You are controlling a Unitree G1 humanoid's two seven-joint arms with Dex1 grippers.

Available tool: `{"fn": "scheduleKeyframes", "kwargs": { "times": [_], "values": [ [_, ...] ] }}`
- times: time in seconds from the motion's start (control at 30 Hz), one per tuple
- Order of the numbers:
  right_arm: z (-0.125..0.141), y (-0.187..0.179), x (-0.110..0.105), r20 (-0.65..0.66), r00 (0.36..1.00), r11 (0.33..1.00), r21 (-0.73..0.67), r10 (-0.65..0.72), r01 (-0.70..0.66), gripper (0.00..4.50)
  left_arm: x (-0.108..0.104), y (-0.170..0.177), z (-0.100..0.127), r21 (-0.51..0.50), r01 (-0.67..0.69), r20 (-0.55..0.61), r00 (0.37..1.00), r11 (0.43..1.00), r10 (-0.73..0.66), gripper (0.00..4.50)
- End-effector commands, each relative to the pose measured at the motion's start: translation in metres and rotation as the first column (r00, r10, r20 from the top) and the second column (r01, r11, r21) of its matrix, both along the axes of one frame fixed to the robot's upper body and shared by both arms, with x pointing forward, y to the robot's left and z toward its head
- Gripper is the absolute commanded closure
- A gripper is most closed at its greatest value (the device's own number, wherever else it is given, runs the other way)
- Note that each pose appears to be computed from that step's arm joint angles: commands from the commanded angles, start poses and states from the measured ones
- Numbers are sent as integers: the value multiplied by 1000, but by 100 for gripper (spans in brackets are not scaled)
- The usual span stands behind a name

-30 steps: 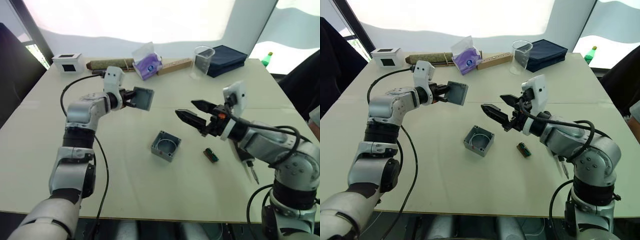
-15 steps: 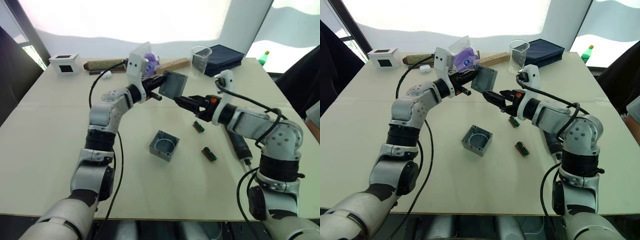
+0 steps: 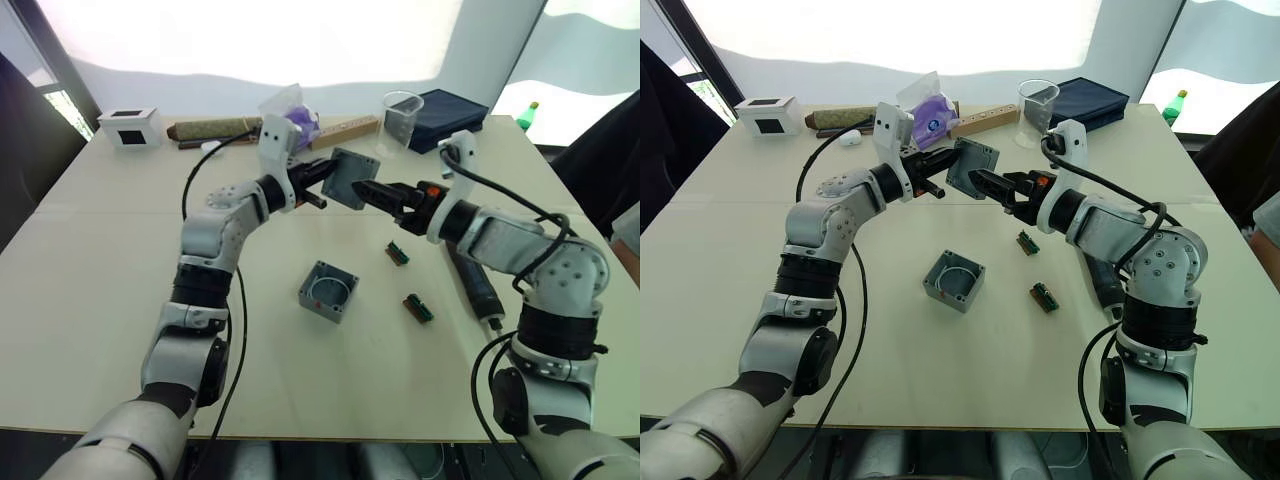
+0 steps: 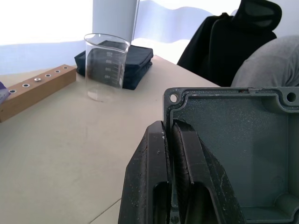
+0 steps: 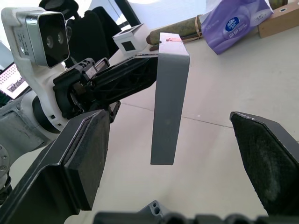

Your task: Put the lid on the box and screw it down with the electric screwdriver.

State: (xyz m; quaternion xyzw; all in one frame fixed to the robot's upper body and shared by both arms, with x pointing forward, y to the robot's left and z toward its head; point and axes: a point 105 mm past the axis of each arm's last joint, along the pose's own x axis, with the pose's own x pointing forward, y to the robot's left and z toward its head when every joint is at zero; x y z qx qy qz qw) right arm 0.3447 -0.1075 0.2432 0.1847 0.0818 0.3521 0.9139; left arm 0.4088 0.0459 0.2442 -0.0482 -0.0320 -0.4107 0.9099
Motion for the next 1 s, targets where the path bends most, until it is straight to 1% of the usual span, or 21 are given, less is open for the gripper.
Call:
{"fn": "scheduleKeyframes", "kwargs": {
  "times": [0.03,0.07,0.13,0.17,0.2,0.23,0.47,0.5,0.6,0.7,0.73,0.8,0.9,1.0],
  "values": [
    [15,1,-4,59,998,1000,22,5,-6,0,-6,-3,15,-9,19,57,998,1000,-19,448],
    [14,1,-4,58,998,1000,20,6,-7,0,-6,-3,15,-10,20,57,998,1000,-20,448],
    [13,2,-2,56,998,1000,18,1,-2,58,-7,-4,17,-16,27,57,998,1000,-26,450],
    [12,3,-1,54,999,1000,16,-3,2,68,-7,-5,18,-18,29,57,998,999,-28,450],
    [11,3,-1,54,999,1000,16,-6,5,111,-8,-5,18,-19,31,57,998,999,-29,450],
    [11,3,0,54,999,1000,17,-10,9,134,-8,-6,19,-20,34,57,998,999,-33,450],
    [9,5,4,55,998,999,14,-33,33,397,-11,-8,17,-18,47,52,998,999,-46,450],
    [8,5,5,55,998,999,13,-37,36,416,-11,-8,17,-19,47,52,998,999,-46,450],
    [6,4,6,51,998,999,10,-45,45,416,-13,-8,17,-18,60,53,997,998,-59,450],
    [6,5,5,54,998,999,17,-42,41,416,-18,-9,17,-14,104,51,993,994,-104,450],
    [7,5,5,58,998,999,26,-39,38,416,-19,-9,17,-16,108,52,993,994,-108,417],
    [9,5,4,63,997,999,33,-38,36,416,-21,-8,17,-20,130,51,990,991,-128,367],
    [9,3,5,67,997,999,30,-46,44,416,-21,-3,20,-21,139,60,989,990,-138,250],
    [8,2,6,73,996,998,24,-52,51,416,-24,2,24,31,156,103,982,987,-158,130]
  ]
}}
